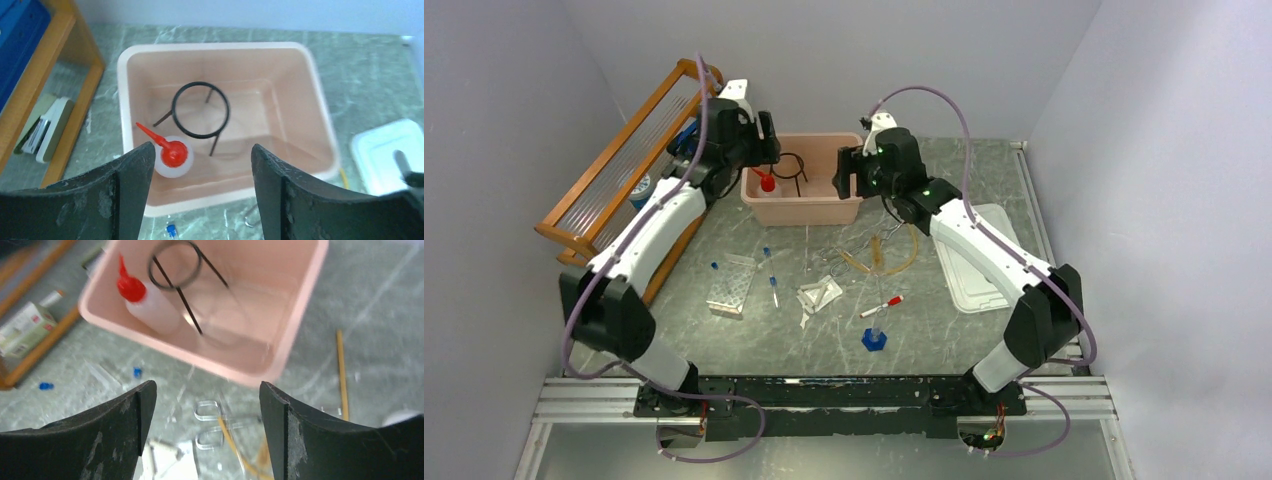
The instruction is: Organize the chemistry lab equipment
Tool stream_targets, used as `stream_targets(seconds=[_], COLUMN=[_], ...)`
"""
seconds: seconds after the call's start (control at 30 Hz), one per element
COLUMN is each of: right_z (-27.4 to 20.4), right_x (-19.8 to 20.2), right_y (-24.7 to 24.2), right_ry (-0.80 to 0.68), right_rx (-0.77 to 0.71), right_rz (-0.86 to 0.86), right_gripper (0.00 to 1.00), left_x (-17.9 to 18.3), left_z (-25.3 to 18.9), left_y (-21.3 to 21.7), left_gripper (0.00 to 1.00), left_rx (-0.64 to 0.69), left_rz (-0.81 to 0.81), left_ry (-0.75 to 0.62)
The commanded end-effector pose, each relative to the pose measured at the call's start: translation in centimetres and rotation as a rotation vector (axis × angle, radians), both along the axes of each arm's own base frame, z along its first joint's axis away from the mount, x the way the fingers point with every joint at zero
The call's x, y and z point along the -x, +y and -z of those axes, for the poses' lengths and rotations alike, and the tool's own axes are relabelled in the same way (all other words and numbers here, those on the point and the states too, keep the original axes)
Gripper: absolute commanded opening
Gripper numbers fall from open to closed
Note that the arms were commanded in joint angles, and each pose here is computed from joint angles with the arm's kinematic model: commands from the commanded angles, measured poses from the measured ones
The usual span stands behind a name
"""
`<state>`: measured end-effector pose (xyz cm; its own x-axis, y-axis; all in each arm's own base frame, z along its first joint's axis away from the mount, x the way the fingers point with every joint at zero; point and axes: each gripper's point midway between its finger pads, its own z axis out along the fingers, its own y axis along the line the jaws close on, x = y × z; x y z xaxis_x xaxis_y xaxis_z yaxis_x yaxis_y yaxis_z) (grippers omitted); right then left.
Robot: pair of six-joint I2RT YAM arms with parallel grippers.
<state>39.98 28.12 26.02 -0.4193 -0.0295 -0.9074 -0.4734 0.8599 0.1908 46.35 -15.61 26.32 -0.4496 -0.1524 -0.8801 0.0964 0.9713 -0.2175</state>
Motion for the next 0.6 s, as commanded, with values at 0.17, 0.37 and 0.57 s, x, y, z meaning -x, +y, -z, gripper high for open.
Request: stream_targets(seconds=[0.17,0.37,0.57], right_z=[7.9,5.5,7.5], right_x=[11.5,16.7,18.1], right_y=[-7.4,-7.1,-11.6], right_ry=[0.479,0.413,0.516], right_rx=[0.16,-0.092,-0.163], right_rz=[0.136,0.05,0.395], right_gripper=[0.79,0.81,0.76], left_x=[8.2,13.8,21.7], left_z=[-3.5,-2.8,-1.7], left_y=[-4.3,-6.8,-12.3], left_gripper=[0.74,0.73,0.72], left_rx=[0.151,0.247,0.254], left_rz=[0.404,0.614,0.92], left_ry=[-0.08,-0.062,-0.095])
